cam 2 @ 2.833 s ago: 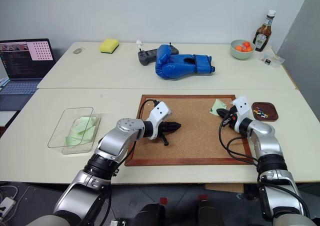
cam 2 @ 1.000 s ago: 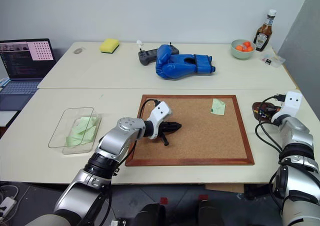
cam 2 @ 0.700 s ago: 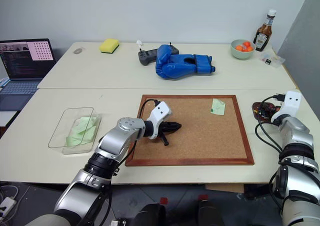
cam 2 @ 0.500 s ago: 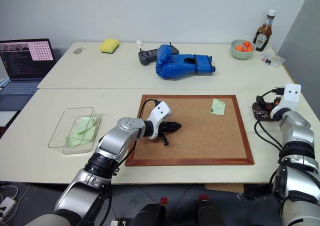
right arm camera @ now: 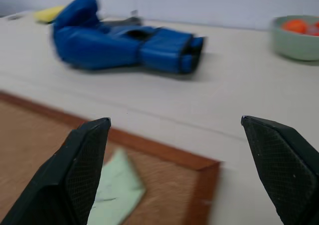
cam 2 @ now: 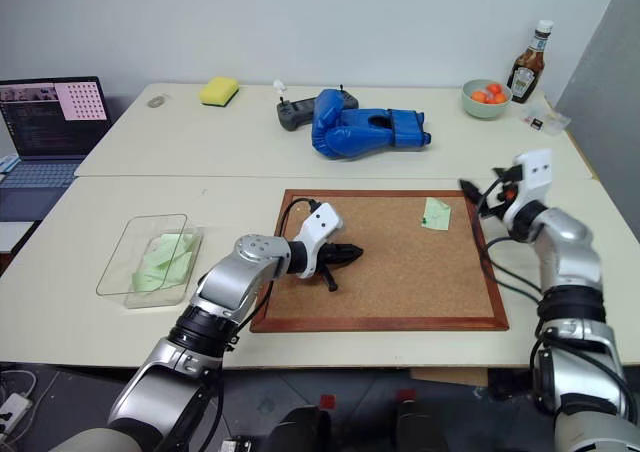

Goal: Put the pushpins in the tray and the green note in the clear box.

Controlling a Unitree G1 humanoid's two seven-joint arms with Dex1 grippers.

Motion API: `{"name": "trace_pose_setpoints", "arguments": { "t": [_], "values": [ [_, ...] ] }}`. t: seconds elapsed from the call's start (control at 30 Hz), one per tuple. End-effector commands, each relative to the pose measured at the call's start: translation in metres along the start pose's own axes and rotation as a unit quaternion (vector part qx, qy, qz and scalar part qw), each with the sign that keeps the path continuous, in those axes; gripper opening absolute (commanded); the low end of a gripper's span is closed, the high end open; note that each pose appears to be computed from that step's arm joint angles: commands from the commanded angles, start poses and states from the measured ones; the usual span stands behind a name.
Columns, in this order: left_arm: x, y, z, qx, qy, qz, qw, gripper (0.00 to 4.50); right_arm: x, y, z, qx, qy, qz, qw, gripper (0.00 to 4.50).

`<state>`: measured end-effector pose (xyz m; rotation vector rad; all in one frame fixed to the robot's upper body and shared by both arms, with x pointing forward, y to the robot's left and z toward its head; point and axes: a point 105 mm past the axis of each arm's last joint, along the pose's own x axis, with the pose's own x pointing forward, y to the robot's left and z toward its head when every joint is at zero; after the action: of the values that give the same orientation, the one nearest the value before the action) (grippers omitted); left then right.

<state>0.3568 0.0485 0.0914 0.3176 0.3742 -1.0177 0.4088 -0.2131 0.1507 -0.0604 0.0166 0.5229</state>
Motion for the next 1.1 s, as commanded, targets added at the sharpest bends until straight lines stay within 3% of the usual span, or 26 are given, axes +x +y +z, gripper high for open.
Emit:
{"name": "trace_pose_setpoints", "arguments": {
  "t": [0.03,0.43,0.53,1.1],
  "values": [
    [0.008,-0.016,-0.03,-0.029,0.047,-0.029,0.998,0.0,0.011,0.029,0.01,-0.021,-0.015,0.057,0.998,4.45],
    [0.003,-0.015,-0.033,-0.033,0.049,-0.022,0.998,0.0,0.026,0.051,-0.028,-0.025,0.046,0.086,0.995,4.45],
    [0.002,-0.016,-0.033,-0.034,0.049,-0.021,0.998,0.0,0.026,0.049,-0.032,-0.024,0.049,0.082,0.995,4.0],
    [0.004,-0.016,-0.032,-0.035,0.05,-0.024,0.998,0.0,0.026,0.044,-0.026,-0.032,0.032,0.072,0.996,0.04]
  ]
}}
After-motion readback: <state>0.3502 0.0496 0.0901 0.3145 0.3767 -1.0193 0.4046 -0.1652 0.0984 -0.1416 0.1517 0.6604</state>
